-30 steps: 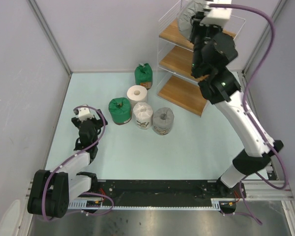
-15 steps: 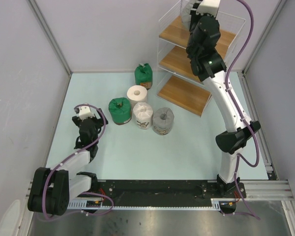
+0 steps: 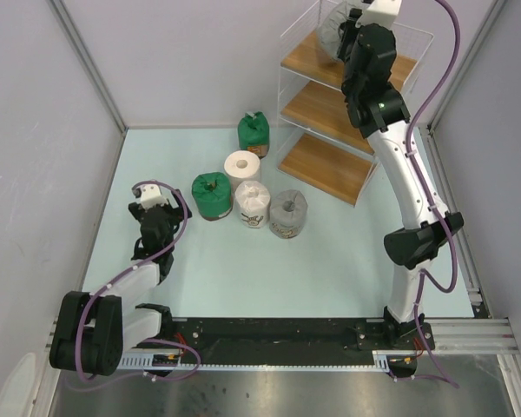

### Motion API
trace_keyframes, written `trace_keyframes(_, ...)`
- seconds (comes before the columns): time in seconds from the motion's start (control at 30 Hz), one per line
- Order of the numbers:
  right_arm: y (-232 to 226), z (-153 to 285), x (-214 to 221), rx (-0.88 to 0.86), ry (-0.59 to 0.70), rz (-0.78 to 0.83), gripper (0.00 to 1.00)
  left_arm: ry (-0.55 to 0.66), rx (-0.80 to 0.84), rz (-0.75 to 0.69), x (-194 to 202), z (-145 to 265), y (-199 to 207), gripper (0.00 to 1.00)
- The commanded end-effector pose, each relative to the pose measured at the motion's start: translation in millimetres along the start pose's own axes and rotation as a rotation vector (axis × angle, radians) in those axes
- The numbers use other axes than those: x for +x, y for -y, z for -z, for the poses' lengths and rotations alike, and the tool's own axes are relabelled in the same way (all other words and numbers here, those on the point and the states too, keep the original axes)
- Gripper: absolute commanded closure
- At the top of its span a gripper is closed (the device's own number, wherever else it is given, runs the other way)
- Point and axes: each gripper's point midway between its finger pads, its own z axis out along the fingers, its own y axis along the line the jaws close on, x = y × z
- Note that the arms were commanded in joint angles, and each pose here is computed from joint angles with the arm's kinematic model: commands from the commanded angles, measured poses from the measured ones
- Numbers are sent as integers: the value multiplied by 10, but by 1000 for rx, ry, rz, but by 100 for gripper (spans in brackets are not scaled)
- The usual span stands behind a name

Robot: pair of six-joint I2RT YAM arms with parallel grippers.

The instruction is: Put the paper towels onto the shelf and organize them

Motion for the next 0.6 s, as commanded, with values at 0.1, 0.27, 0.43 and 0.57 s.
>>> trace_keyframes(0.1,166,106,-304,-10,34,-101,66,39,23,3,-193,-49,87,0)
trace_keyframes(0.27,184,131,-312,-27,28,-108,63,35,22,2,-181,-49,85,0)
trace_keyframes(0.43,253,215,-437,-28,42,-128,62,32,21,1,-170,-47,82,0)
trace_keyframes(0.57,269,259,-477,-46,45,-140,62,29,22,0,-165,-54,86,0)
